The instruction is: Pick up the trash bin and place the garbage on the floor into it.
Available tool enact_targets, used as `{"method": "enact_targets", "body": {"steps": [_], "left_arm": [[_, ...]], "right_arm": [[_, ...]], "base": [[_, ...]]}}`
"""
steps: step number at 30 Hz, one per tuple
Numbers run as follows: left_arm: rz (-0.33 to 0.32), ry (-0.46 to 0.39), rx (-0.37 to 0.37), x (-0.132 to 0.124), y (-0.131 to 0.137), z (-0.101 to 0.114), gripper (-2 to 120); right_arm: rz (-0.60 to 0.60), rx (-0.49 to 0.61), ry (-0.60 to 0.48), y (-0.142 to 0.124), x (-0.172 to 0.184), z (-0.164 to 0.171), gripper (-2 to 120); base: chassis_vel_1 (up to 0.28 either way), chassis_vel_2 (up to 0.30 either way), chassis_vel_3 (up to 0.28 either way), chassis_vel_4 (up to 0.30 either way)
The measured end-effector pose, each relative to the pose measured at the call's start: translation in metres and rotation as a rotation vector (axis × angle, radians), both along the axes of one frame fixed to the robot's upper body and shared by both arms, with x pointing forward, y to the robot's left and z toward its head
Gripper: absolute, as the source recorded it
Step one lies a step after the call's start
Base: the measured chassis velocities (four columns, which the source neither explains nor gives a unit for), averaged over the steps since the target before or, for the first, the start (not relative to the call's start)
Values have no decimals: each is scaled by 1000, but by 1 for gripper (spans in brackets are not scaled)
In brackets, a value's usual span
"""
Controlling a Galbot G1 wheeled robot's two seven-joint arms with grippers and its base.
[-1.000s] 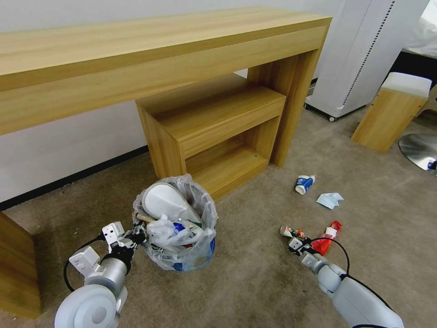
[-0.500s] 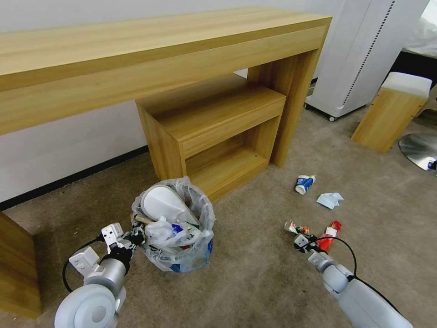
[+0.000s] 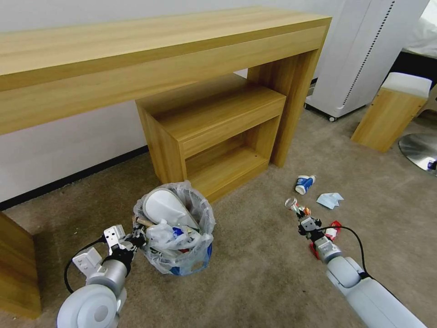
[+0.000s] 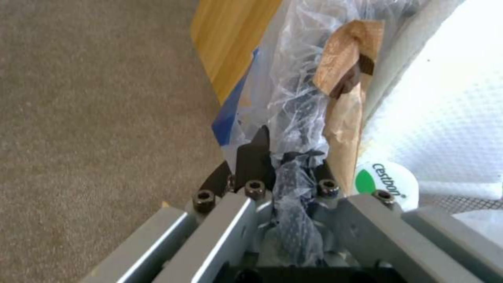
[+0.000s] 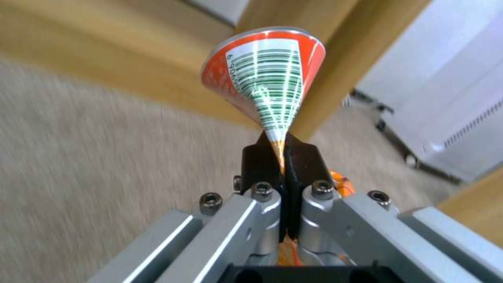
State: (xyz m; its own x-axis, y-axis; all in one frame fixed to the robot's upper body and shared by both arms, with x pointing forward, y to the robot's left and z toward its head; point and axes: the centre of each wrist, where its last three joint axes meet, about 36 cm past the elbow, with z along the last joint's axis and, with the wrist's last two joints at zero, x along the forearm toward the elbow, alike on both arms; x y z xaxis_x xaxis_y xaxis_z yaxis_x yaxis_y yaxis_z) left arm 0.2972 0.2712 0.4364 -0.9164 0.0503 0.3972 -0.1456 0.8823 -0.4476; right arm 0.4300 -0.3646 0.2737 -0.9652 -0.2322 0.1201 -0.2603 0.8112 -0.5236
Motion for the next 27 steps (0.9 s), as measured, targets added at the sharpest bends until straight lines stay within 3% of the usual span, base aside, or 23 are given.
{"method": "enact_targets", "body": {"steps": [6,17,27], "left_arm": [[-11,10,8,-2,-3,-2,1],[-51,40,26,-7,-12,-8,1],[-76,45,46,-10,-15,-8,1]], "right_arm": [[61,34,-60,9,-5,35,0],[261,165,-177,49,-11,128,0],[400,283,-159,73,-16,156,0]], "base": [[0,0,0,0],[0,0,0,0],[0,0,0,0]]}}
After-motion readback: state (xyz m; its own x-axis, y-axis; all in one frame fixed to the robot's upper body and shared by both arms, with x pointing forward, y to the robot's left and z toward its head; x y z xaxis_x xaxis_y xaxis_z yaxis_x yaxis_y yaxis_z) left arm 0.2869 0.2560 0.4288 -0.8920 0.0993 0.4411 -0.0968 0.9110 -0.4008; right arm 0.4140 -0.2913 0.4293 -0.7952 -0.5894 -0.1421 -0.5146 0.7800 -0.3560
